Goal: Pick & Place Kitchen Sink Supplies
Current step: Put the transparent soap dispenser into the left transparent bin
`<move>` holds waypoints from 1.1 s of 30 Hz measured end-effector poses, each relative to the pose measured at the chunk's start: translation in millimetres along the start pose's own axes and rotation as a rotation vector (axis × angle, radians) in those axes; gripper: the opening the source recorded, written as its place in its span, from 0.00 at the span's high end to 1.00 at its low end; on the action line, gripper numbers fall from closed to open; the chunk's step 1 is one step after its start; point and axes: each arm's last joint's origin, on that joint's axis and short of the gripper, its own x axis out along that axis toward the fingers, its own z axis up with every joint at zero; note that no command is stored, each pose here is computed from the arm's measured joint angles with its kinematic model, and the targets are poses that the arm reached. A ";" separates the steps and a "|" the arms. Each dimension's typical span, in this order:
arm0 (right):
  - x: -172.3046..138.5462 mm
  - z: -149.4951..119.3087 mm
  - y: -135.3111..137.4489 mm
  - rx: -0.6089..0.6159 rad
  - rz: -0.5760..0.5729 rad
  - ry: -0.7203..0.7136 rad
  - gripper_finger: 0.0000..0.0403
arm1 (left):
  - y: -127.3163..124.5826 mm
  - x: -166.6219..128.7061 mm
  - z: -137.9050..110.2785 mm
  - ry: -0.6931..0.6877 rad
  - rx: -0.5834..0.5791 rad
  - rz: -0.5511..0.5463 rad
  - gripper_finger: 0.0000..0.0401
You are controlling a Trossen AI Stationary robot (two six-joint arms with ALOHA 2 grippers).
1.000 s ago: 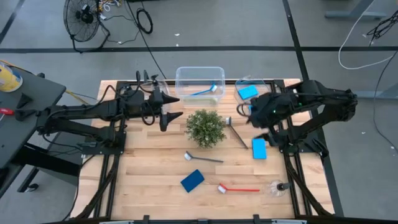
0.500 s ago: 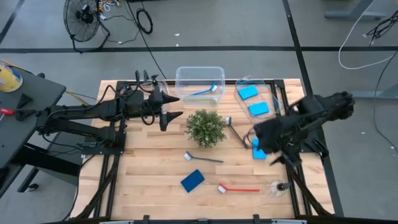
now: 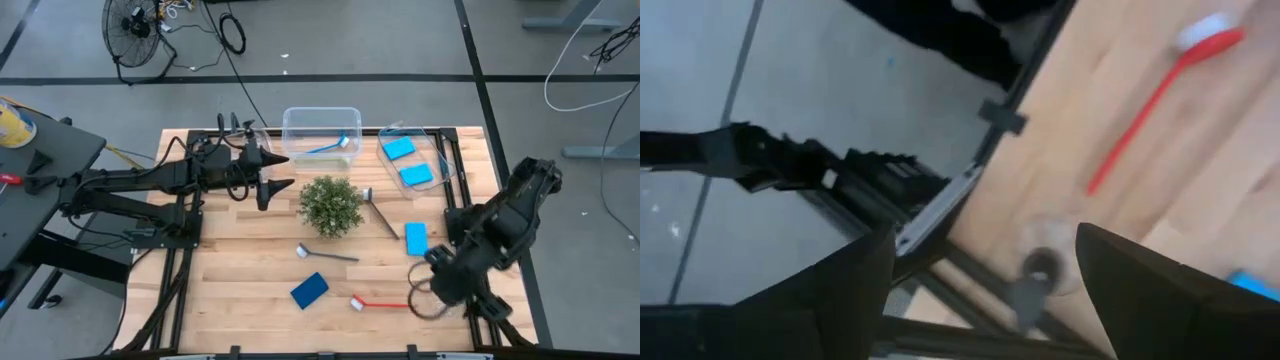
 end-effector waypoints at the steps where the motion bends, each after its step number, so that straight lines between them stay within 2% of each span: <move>1: 3.7 -0.5 4.6 0.009 0.005 0.012 0.23 | 0.0 0.0 0.0 0.000 0.000 0.000 0.22; 6: 20.5 1.2 16.8 0.060 -0.024 0.046 0.23 | 0.0 0.0 0.0 0.000 0.000 0.000 0.22; 11: 38.6 9.5 17.0 0.057 -0.117 0.055 0.23 | 0.0 0.0 0.0 0.000 -0.005 0.000 0.22; 15: 55.2 10.5 14.8 0.067 -0.164 0.118 0.23 | 0.0 0.0 0.0 0.000 -0.031 0.000 0.22; 19: 70.3 2.7 12.5 0.079 -0.184 0.188 0.23 | 0.0 0.0 0.0 0.000 -0.032 -0.001 0.22; 26: 77.6 -18.5 4.6 0.095 -0.218 0.256 0.23 | 0.0 0.0 0.1 0.000 -0.034 -0.001 0.22; 33: 91.5 -33.4 -8.5 0.093 -0.234 0.264 0.23 | 0.0 0.0 0.1 0.000 -0.034 -0.001 0.22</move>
